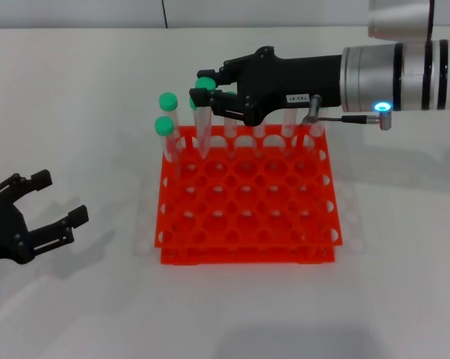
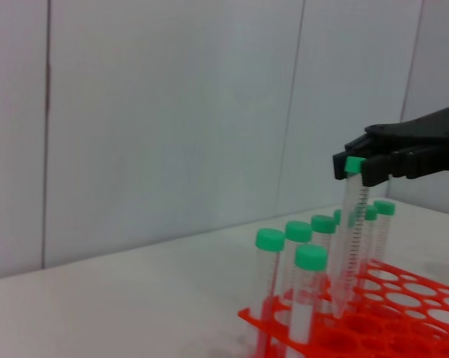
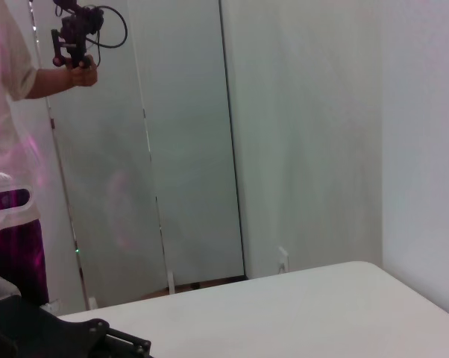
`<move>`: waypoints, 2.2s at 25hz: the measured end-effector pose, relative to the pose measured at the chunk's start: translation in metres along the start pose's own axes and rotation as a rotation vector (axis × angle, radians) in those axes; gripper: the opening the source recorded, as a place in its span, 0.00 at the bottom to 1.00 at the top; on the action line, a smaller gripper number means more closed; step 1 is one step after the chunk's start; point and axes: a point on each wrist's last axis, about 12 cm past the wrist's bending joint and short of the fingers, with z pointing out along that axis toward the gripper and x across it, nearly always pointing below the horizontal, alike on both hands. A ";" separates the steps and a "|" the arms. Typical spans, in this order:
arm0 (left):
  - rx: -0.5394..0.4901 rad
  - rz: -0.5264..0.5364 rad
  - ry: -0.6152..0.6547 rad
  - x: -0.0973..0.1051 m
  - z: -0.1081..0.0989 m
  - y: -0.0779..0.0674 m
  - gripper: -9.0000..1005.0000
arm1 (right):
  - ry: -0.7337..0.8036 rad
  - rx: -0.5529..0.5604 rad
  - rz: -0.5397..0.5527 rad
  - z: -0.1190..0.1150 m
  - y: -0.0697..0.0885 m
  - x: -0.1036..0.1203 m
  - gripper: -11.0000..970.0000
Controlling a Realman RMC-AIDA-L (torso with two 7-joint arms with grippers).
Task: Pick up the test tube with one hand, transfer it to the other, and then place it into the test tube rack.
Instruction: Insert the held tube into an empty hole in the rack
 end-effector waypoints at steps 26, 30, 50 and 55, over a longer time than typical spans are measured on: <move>0.015 0.005 -0.004 -0.003 0.007 0.001 0.89 | 0.022 0.007 -0.001 0.004 0.002 0.004 0.28; 0.016 0.005 -0.005 -0.003 0.008 0.001 0.89 | 0.024 0.013 0.002 0.008 0.003 0.005 0.30; 0.021 0.004 -0.009 -0.004 0.010 0.000 0.89 | 0.064 0.027 -0.023 0.019 0.006 0.006 0.38; 0.022 0.008 -0.010 -0.005 0.012 0.001 0.89 | 0.067 0.016 -0.027 0.020 0.007 0.006 0.40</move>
